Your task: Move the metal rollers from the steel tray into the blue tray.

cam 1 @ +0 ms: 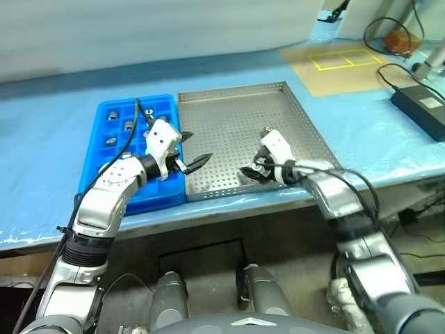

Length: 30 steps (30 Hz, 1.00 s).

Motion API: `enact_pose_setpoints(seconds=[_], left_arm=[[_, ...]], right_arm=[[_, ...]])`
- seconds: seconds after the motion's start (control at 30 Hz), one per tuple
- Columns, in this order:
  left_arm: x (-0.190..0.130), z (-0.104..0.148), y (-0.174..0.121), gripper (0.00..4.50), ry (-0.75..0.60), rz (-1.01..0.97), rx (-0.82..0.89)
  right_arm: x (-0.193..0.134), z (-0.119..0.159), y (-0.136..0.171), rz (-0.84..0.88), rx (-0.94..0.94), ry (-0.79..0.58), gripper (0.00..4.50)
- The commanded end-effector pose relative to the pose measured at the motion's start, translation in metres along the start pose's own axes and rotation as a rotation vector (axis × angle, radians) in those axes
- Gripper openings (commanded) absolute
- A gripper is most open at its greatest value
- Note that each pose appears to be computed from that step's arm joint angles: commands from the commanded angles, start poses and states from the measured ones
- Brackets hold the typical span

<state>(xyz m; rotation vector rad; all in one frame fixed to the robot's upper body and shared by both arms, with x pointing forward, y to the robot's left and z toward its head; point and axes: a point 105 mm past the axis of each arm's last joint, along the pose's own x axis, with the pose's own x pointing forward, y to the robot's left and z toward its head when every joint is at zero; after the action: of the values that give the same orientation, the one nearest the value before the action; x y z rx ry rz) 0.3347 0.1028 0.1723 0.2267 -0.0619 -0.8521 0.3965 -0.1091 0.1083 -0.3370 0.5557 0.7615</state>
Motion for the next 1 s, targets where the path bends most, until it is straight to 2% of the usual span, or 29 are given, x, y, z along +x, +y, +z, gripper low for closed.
enact_pose_setpoints(seconds=[0.03,0.1,0.2,0.4,0.63,0.77,0.83,1.0], left_arm=[[0.001,0.013,0.0,4.16,-0.045,0.01,0.033],[0.003,0.013,0.0,4.16,-0.048,0.012,0.031],[0.005,0.014,-0.001,4.21,-0.058,0.022,0.029],[0.0,0.014,0.0,4.21,-0.06,0.049,0.03],[0.0,0.011,0.0,4.21,-0.057,0.061,0.027],[-0.001,0.003,0.002,4.21,-0.05,0.062,0.02],[-0.002,-0.002,0.004,4.21,-0.046,0.064,0.017],[-0.003,-0.011,0.006,4.21,-0.04,0.063,0.013]], right_arm=[[-0.015,0.035,-0.017,0.044,-0.055,0.013,4.5],[-0.017,0.041,-0.022,0.066,-0.089,0.044,4.5],[-0.018,0.05,-0.023,0.104,-0.153,0.062,3.86],[-0.017,0.058,-0.015,0.191,-0.213,0.058,1.82],[-0.027,0.064,-0.007,0.286,-0.275,0.076,1.82],[-0.026,0.053,-0.009,0.276,-0.349,0.12,1.82],[-0.025,0.05,-0.008,0.283,-0.37,0.123,2.19],[-0.023,0.039,-0.015,0.261,-0.361,0.158,3.82]])
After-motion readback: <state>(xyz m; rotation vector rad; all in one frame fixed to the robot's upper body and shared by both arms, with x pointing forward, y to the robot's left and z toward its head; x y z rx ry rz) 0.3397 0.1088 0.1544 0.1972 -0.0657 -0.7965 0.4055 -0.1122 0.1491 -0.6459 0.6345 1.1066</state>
